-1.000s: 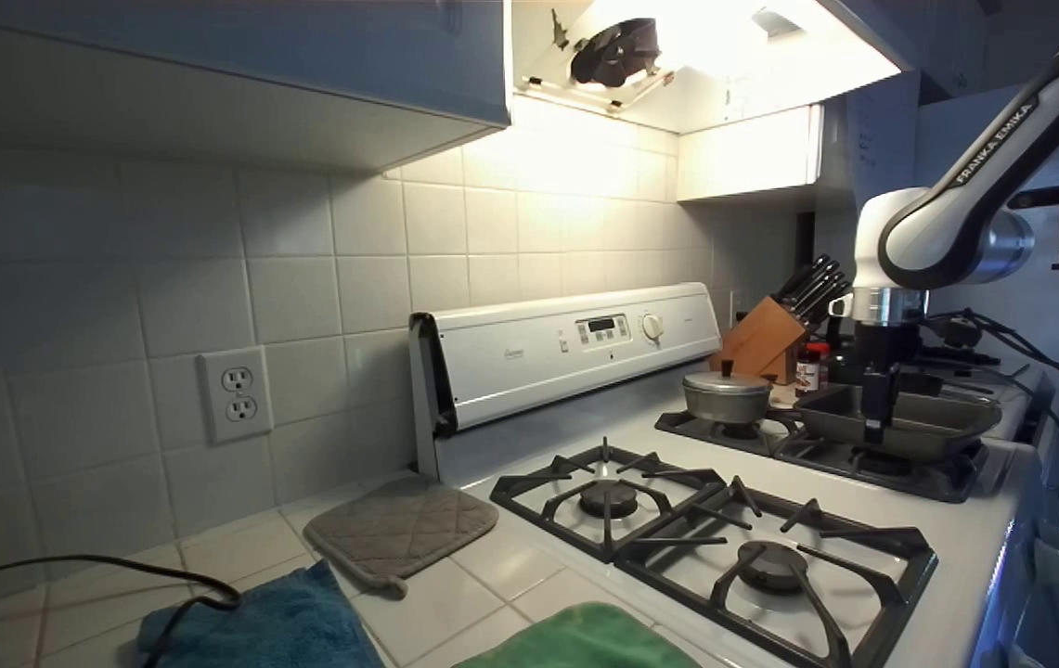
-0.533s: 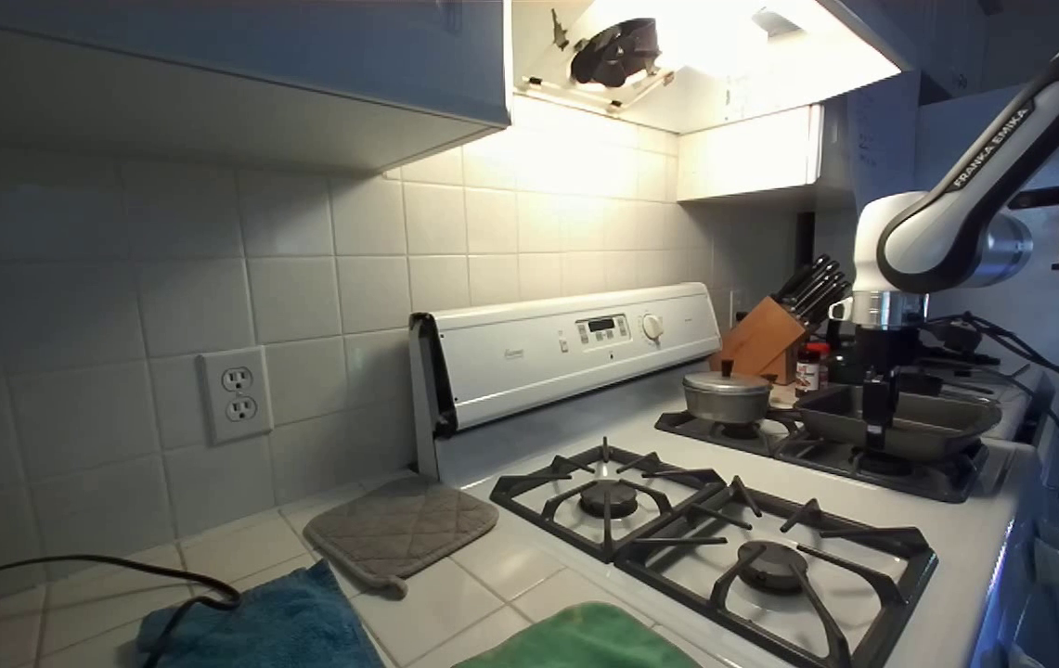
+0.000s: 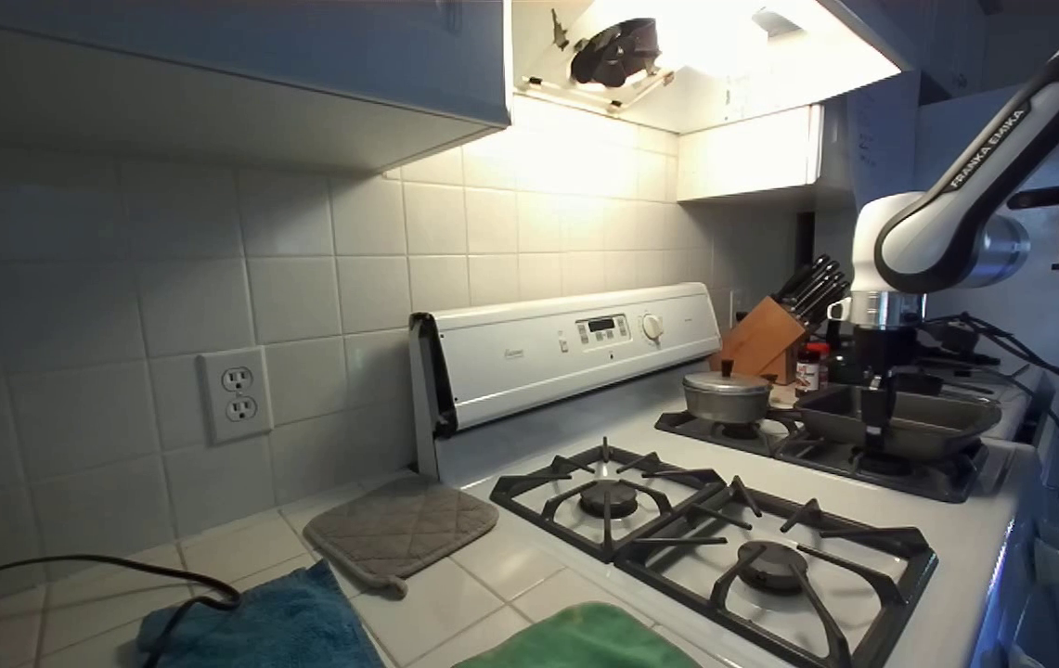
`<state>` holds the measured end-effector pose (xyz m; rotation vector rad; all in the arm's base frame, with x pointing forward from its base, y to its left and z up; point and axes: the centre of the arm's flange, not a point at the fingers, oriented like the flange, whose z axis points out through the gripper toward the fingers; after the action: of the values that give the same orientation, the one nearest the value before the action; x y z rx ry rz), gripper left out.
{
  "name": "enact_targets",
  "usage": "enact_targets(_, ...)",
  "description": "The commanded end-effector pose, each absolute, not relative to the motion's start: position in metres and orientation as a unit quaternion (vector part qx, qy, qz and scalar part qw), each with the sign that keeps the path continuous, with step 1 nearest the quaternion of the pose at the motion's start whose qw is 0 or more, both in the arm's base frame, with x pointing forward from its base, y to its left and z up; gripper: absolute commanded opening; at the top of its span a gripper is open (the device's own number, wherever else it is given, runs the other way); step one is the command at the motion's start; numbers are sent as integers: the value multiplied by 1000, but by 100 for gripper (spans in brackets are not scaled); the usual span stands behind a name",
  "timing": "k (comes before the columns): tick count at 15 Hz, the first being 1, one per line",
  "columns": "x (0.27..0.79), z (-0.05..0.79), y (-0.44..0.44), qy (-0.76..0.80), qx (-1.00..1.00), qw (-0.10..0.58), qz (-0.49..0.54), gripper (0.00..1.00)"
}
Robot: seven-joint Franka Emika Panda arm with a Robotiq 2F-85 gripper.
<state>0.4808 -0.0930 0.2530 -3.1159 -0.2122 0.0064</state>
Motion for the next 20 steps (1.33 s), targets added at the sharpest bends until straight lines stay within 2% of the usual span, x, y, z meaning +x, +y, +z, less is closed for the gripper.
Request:
enact_targets(1,488,248,-94,-69,-997,17,-4,5)
enact_targets(4,489,248,-94,-68,-998,17,-4,0)
enact_targets(12,488,255,-88,-75,-997,20,-3,2)
enact_targets(20,487,270,-43,-130,-991,3,-2,2)
